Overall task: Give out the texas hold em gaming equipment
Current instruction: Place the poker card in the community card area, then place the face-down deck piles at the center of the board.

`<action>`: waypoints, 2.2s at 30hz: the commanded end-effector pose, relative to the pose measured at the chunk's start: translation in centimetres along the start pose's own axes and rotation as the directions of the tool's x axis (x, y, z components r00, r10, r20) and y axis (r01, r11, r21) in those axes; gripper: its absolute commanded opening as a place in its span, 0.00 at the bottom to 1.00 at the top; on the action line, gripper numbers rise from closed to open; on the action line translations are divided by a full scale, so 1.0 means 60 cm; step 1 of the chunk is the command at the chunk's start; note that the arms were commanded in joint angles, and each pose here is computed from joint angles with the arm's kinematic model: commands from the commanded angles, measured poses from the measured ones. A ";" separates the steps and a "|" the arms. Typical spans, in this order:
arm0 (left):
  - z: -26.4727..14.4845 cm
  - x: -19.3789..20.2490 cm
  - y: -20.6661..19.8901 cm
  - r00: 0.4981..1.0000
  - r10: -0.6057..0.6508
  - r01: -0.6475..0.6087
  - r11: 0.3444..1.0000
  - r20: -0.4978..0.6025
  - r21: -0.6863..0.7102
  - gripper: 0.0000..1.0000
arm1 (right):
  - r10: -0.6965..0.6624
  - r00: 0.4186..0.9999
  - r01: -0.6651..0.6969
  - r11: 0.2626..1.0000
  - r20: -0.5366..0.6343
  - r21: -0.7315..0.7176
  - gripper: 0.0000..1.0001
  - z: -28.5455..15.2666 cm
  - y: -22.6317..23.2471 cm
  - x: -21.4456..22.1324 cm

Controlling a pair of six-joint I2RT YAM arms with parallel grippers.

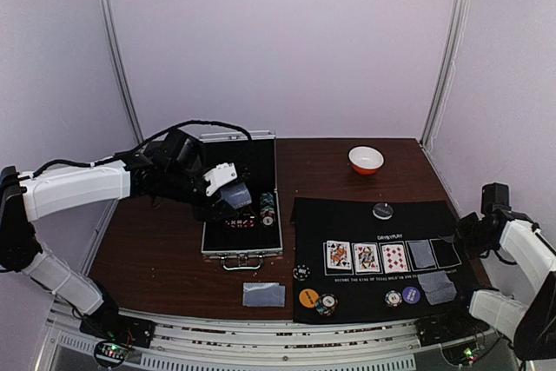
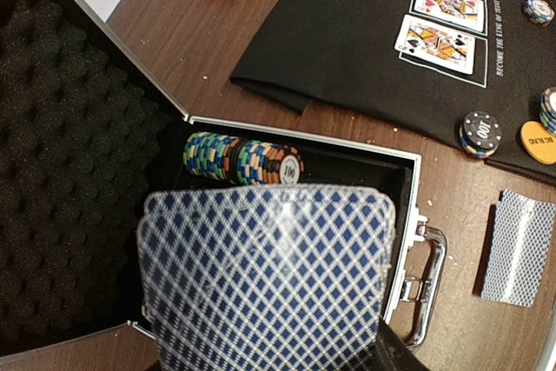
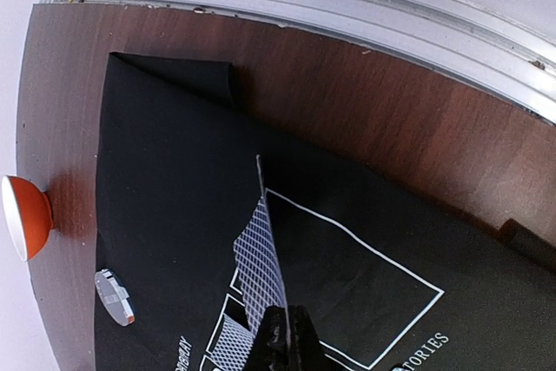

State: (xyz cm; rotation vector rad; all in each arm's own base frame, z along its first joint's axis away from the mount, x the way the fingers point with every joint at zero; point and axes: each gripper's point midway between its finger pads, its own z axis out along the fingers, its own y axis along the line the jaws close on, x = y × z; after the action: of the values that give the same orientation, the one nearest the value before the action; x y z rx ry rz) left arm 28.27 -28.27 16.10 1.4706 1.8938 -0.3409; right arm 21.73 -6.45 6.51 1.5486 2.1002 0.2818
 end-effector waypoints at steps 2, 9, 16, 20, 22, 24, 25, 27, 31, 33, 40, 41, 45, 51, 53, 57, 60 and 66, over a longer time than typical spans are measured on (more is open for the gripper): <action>-0.015 -0.025 0.008 0.998 0.008 -0.007 1.000 0.060 -0.021 0.50 | 0.032 0.999 -0.028 0.995 -0.037 0.099 0.00 -0.002 -0.043 0.020; -0.016 -0.025 0.007 0.998 0.013 -0.012 1.000 0.063 -0.022 0.50 | 0.018 0.994 -0.011 0.998 -0.107 0.069 0.00 0.014 -0.044 0.046; -0.015 -0.025 0.007 0.998 0.012 -0.010 1.000 0.062 -0.019 0.50 | -0.008 0.989 0.019 0.998 -0.149 0.066 0.00 0.010 -0.043 0.057; -0.015 -0.026 0.007 0.998 0.013 -0.012 1.000 0.063 -0.019 0.50 | -0.017 0.992 0.028 0.996 -0.124 0.089 0.00 0.007 -0.049 0.049; -0.015 -0.025 0.007 0.998 0.012 -0.011 1.000 0.062 -0.019 0.50 | -0.017 0.993 0.029 0.995 -0.119 0.098 0.00 0.010 -0.052 0.047; -0.015 -0.025 0.006 0.998 0.012 -0.011 1.000 0.062 -0.018 0.50 | -0.014 0.992 0.027 0.994 -0.122 0.109 0.00 0.014 -0.056 0.049; -0.015 -0.025 0.006 0.998 0.012 -0.011 1.000 0.063 -0.018 0.50 | -0.010 0.992 0.024 0.993 -0.125 0.113 0.00 0.016 -0.058 0.051; -0.015 -0.025 0.007 0.998 0.014 -0.013 1.000 0.062 -0.021 0.50 | -0.001 0.991 0.016 0.994 -0.132 0.112 0.00 0.019 -0.059 0.054; -0.013 -0.024 0.006 0.998 0.012 -0.011 1.000 0.059 -0.018 0.50 | 0.014 0.994 -0.001 0.993 -0.105 0.119 0.19 0.011 -0.057 0.044; -0.014 -0.024 0.007 0.998 0.013 -0.012 1.000 0.059 -0.019 0.50 | 0.021 0.997 -0.013 0.992 -0.070 0.123 0.25 0.005 -0.057 0.033; -0.014 -0.024 0.005 0.998 0.013 -0.012 1.000 0.061 -0.016 0.50 | 0.050 0.999 -0.047 0.986 -0.015 0.160 0.40 -0.012 -0.067 0.020; -0.014 -0.024 0.006 0.998 0.011 -0.010 1.000 0.060 -0.016 0.50 | 0.057 0.998 -0.056 0.986 -0.003 0.155 0.47 -0.016 -0.064 0.016; -0.013 -0.023 0.007 0.998 0.004 -0.003 1.000 0.057 -0.019 0.50 | 0.061 0.997 -0.066 0.991 0.049 0.113 0.71 -0.041 -0.043 -0.005; -0.010 -0.019 0.018 0.999 -0.037 0.039 0.998 0.038 -0.049 0.50 | -0.046 0.986 0.039 0.998 0.160 0.048 0.77 -0.077 0.014 -0.063; -0.011 -0.013 0.034 0.995 -0.096 0.097 0.992 0.024 -0.083 0.49 | -0.108 0.980 0.114 0.993 0.167 -0.023 0.77 -0.077 0.056 -0.076; -0.021 0.029 0.073 0.949 -0.314 0.311 0.940 -0.006 -0.140 0.49 | -0.281 0.931 0.316 0.940 0.233 -0.127 0.86 -0.108 0.159 -0.110; -0.037 0.072 0.087 0.887 -0.462 0.451 0.874 -0.021 -0.182 0.49 | -0.452 0.827 0.502 0.861 0.336 -0.077 0.88 -0.149 0.214 -0.120; -0.052 0.164 0.095 0.734 -0.679 0.647 0.711 -0.028 -0.276 0.49 | -0.579 0.731 0.657 0.740 0.361 -0.145 0.88 -0.171 0.285 -0.089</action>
State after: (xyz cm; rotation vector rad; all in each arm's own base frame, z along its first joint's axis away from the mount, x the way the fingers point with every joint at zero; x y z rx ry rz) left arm 31.76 -20.02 14.25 0.8648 2.3141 -0.3101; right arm 30.69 -5.30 23.69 0.7747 2.0598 0.1284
